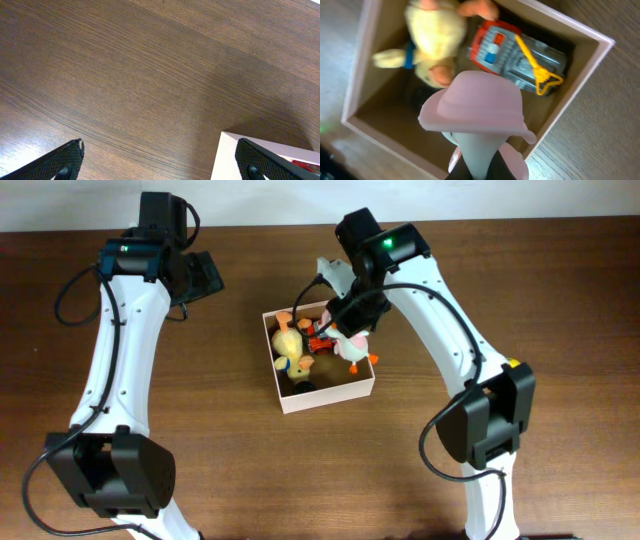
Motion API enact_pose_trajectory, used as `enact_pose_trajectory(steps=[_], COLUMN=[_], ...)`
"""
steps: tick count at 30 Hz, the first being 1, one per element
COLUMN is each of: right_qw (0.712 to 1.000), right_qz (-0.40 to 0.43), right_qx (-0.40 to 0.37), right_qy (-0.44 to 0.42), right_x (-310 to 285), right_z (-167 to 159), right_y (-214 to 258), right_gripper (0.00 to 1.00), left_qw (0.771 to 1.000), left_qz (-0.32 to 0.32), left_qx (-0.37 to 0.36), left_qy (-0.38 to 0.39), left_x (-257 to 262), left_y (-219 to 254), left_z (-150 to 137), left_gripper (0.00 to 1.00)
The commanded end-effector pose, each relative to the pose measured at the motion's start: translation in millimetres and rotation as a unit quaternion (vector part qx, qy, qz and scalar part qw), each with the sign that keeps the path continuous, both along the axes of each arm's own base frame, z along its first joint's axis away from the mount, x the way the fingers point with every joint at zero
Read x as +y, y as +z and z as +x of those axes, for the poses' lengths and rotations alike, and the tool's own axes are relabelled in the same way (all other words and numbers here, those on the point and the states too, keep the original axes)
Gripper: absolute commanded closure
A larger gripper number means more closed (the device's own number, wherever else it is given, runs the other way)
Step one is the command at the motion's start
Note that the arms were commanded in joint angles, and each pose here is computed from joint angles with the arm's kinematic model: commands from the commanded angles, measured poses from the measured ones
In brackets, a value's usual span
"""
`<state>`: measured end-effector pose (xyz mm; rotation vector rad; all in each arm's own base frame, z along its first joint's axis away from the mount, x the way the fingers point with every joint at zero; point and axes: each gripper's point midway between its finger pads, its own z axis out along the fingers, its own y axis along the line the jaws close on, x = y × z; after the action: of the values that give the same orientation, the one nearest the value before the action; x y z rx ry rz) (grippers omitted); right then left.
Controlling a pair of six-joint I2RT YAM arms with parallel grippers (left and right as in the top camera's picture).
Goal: Pack container
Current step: 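Carry the white duck with the right gripper into the box, then release the white duck and lift the right gripper from the box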
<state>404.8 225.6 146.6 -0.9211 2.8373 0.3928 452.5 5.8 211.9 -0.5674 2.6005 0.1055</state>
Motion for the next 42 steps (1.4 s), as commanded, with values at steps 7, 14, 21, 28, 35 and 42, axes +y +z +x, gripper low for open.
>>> enact_pose_trajectory(steps=[7, 14, 21, 28, 35, 42], right_qw=[0.996, 0.994, 0.994, 0.993, 0.993, 0.993], right_qz=[-0.049, -0.051, -0.066, -0.084, -0.091, -0.092], right_qx=[-0.015, -0.003, 0.024, 0.055, 0.062, 0.063], right_qy=[-0.077, -0.093, -0.088, -0.066, -0.05, -0.05], right_x=[-16.5, -17.3, -19.1, -8.8, 0.8, 0.5], right_z=[14.0, 11.6, 0.8, -21.0, -31.6, -31.9], right_y=[-6.3, -9.6, -21.1, -44.9, -60.9, -61.0], right_gripper=[0.96, 0.96, 0.96, 0.96, 0.96, 0.96], left_qw=[1.0, 1.0, 1.0, 1.0, 1.0, 1.0], left_qz=[0.001, 0.001, 0.001, 0.001, 0.001, 0.001], left_qx=[-0.005, -0.005, -0.005, -0.005, -0.005, -0.005], left_qy=[0.006, 0.006, 0.006, 0.006, 0.006, 0.006], left_x=[0.3, 0.3, 0.3, 0.3, 0.3, 0.3], left_y=[1.7, 1.7, 1.6, 1.6, 1.7, 1.7], left_z=[2.4, 2.4, 2.4, 2.4, 2.4, 2.4], left_gripper=[0.01, 0.01, 0.01, 0.01, 0.01, 0.01])
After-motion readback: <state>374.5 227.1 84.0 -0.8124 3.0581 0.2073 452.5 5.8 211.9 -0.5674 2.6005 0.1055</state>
